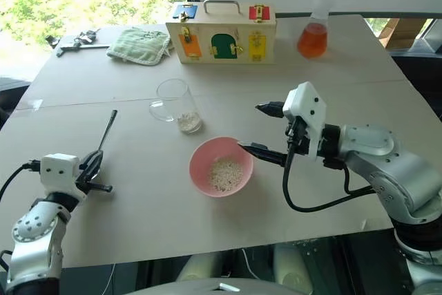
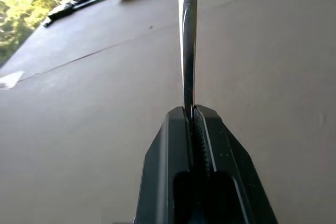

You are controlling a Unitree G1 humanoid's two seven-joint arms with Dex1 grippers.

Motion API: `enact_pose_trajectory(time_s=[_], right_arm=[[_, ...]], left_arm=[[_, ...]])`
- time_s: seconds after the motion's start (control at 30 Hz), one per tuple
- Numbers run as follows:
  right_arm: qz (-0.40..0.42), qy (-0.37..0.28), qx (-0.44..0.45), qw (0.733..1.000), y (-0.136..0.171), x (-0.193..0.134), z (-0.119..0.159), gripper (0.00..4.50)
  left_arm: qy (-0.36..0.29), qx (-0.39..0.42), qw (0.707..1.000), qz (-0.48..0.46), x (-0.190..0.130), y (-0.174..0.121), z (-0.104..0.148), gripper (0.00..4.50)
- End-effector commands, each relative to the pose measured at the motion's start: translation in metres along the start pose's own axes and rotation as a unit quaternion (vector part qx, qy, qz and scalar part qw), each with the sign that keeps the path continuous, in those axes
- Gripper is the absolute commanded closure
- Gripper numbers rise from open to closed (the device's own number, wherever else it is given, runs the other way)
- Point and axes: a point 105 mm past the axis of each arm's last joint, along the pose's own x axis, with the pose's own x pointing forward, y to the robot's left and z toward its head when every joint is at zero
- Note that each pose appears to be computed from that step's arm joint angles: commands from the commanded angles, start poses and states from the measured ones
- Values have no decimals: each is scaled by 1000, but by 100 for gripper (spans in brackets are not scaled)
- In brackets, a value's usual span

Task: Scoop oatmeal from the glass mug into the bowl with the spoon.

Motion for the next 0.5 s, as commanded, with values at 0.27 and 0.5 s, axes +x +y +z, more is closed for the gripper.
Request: enact_pose_trajectory(time_s=[0.27,0.5], right_arm=[[47,-19,87,995,3,0,-1,0],[39,-18,171,984,2,14,-7,0]], left_arm=[[-210,70,959,-179,-36,-104,100,447],[-246,45,921,-300,-30,-143,116,447]])
